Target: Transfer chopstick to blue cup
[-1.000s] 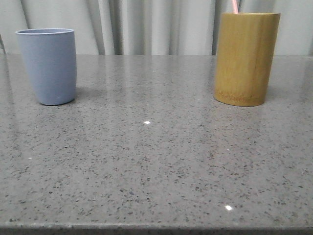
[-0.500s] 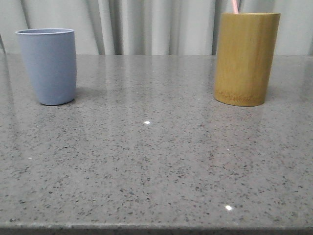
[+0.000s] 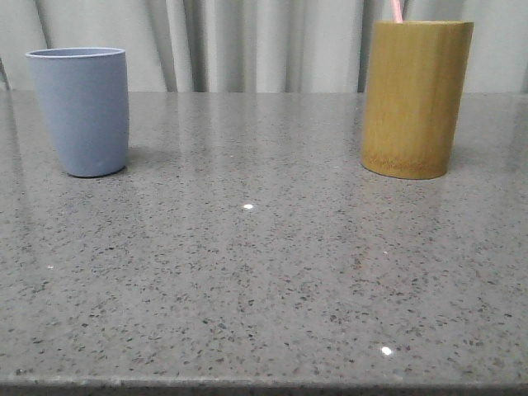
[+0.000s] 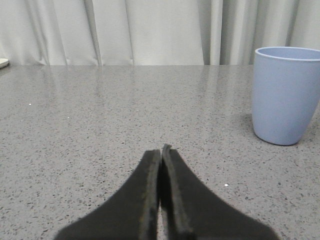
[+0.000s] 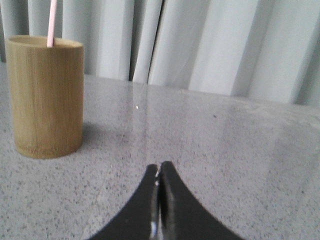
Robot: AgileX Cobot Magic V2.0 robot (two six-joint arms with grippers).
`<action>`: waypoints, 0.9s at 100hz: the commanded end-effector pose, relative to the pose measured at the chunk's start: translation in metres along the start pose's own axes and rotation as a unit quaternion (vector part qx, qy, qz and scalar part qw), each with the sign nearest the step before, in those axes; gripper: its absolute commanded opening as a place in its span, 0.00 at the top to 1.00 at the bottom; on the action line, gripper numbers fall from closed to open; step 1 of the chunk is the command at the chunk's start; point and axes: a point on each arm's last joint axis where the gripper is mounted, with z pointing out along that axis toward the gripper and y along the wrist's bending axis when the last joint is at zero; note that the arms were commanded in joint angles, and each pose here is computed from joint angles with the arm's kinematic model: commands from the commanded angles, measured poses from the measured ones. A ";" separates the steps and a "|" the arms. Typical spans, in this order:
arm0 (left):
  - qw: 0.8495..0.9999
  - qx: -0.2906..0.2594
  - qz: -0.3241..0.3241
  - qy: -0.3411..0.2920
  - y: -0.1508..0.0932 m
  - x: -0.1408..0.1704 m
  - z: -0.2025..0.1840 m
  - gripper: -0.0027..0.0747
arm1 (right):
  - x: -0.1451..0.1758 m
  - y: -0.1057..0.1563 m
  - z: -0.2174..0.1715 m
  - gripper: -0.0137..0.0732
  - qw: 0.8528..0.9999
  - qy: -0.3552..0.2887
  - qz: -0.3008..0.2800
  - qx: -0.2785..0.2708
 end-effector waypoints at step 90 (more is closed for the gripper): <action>0.997 0.026 -0.024 0.074 -0.017 -0.177 0.050 0.85 | -0.174 -0.010 0.051 0.87 0.988 0.142 0.067 0.003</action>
